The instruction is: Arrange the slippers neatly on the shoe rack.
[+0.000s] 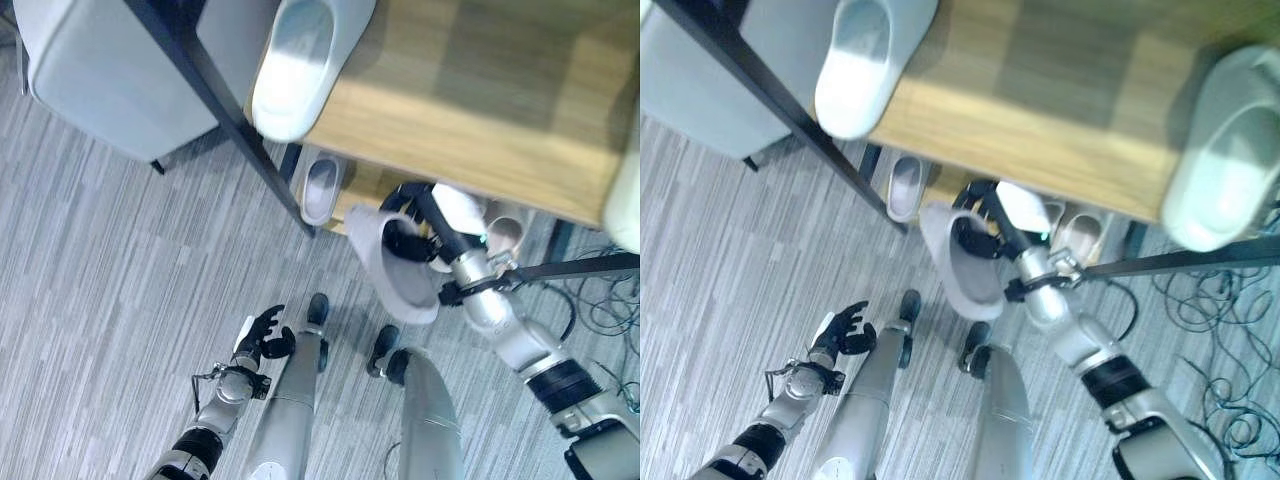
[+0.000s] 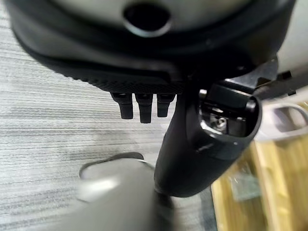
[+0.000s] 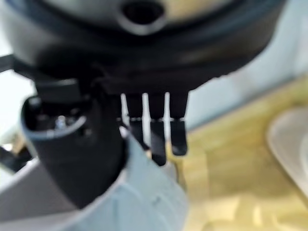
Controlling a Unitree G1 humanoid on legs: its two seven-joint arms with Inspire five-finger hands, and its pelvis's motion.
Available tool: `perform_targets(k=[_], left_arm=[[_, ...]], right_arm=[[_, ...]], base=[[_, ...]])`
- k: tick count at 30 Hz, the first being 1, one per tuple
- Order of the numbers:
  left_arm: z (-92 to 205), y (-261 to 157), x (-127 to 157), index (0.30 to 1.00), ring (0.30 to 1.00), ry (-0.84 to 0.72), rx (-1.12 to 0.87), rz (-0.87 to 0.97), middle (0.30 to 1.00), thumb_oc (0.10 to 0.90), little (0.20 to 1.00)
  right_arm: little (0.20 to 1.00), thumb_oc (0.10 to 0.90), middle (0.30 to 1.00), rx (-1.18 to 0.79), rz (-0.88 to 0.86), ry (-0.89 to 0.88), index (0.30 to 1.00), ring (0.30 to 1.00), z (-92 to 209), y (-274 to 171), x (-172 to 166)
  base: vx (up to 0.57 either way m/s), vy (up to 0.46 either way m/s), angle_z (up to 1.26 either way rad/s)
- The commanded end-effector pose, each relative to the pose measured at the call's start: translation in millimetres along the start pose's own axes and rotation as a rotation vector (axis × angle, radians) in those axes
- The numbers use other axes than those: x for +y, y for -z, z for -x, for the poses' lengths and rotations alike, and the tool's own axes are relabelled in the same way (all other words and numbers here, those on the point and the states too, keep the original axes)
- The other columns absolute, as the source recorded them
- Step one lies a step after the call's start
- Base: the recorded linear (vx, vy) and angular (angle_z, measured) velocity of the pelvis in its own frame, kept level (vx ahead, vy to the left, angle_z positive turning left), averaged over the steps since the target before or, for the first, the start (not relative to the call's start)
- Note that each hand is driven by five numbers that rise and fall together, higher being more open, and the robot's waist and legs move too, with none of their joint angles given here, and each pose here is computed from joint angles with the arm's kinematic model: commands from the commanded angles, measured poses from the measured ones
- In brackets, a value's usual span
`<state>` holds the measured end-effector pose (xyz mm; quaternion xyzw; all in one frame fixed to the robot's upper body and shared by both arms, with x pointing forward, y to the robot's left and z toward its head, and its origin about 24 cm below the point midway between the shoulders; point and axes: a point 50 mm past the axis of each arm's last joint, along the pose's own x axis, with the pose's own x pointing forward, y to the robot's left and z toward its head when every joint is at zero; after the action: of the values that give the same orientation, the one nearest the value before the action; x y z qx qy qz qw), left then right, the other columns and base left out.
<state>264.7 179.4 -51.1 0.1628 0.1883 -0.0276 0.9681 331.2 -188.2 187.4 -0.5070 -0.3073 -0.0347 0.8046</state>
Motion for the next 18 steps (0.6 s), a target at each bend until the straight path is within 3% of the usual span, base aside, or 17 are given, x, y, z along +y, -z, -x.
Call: perform_targets(k=[1, 10, 18], left_arm=[[27.0, 37.8, -18.4, 0.9, 0.9, 0.051, 0.095, 0.019, 0.9, 0.8, 0.9], [15.8, -10.6, -3.7, 0.9, 0.9, -0.003, -0.102, 0.066, 0.9, 0.8, 0.9], [17.6, -26.2, 5.1, 0.9, 0.9, -0.035, -0.173, 0.091, 0.9, 0.8, 0.9]], right_arm=[[0.3, 0.4, 0.3, -0.189, 0.021, 0.268, 0.3, 0.3, -20.9, -32.0, -47.3], [0.3, 0.4, 0.3, -0.122, 0.178, 0.44, 0.3, 0.3, -42.8, -17.0, -91.6], [0.3, 0.4, 0.3, -0.08, 0.318, 0.561, 0.3, 0.3, -60.1, -12.7, -120.7]], base=[[0.04, 0.01, 0.02], [0.09, 0.003, 0.1], [0.06, -0.01, 0.13]])
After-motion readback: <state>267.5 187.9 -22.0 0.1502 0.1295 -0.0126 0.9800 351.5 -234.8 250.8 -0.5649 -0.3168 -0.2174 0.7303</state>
